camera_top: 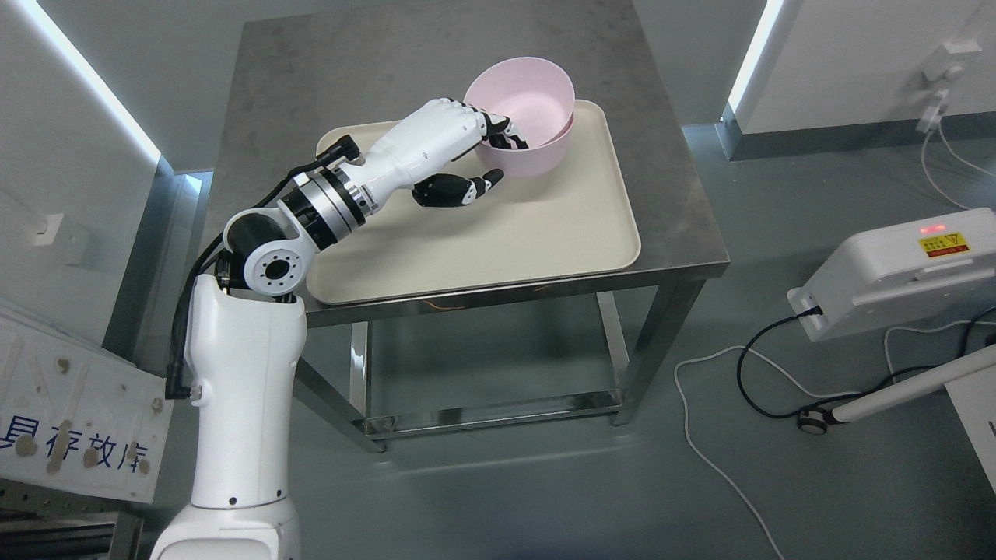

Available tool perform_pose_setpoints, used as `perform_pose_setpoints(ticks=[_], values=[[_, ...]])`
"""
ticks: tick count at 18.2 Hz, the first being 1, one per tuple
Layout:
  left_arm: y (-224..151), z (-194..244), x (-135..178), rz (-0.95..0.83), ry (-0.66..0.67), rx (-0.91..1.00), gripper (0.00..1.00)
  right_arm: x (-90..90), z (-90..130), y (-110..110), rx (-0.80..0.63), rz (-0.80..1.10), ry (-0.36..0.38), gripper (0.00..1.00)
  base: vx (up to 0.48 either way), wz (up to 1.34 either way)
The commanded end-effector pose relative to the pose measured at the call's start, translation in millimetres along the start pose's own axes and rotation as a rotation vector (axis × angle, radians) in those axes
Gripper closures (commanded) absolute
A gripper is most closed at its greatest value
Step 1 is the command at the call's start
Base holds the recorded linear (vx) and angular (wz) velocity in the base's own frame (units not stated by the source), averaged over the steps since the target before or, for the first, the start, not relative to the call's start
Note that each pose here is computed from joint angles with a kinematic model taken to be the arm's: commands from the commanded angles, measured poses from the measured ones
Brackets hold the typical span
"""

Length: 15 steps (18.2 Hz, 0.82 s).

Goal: Stack pink IKEA bowls on left shelf middle
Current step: 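Lift the stacked pink bowls off the tray with the left hand, then hold the stacked bowls while turning toward the blue bin shelf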

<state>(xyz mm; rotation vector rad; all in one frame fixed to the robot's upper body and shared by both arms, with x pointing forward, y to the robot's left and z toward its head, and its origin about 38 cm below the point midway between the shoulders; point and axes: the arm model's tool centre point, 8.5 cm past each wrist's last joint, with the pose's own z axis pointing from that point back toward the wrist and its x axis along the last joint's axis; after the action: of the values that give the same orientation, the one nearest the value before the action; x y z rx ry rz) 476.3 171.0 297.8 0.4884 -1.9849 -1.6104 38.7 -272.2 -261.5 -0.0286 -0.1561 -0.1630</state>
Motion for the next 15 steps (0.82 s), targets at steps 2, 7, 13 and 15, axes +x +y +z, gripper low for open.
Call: perform_pose_setpoints(ticks=[2,7,13,15], values=[[48.4,44.1,-6.4,-0.035,0.039,0.176,0.9,1.0,0.7,-11.2,-0.017,0.003,-0.001,0.0,-0.002,0.02],[50.4,45.6,-6.0,-0.038,0.041,0.183,0.89,2.0,0.6,-11.1,-0.017,0.003,-0.002,0.0,-0.027,0.0],[55.7,51.0,-9.3,-0.043,0.056,0.201,0.88,1.0,0.7,-11.2,-0.017,0.003,-0.001,0.0,-0.139,0.02],[55.5,51.3,-9.7,-0.044,0.056,0.199,0.88,2.0,0.6,-11.1,-0.017,0.003,-0.002,0.0,-0.146,-0.08]])
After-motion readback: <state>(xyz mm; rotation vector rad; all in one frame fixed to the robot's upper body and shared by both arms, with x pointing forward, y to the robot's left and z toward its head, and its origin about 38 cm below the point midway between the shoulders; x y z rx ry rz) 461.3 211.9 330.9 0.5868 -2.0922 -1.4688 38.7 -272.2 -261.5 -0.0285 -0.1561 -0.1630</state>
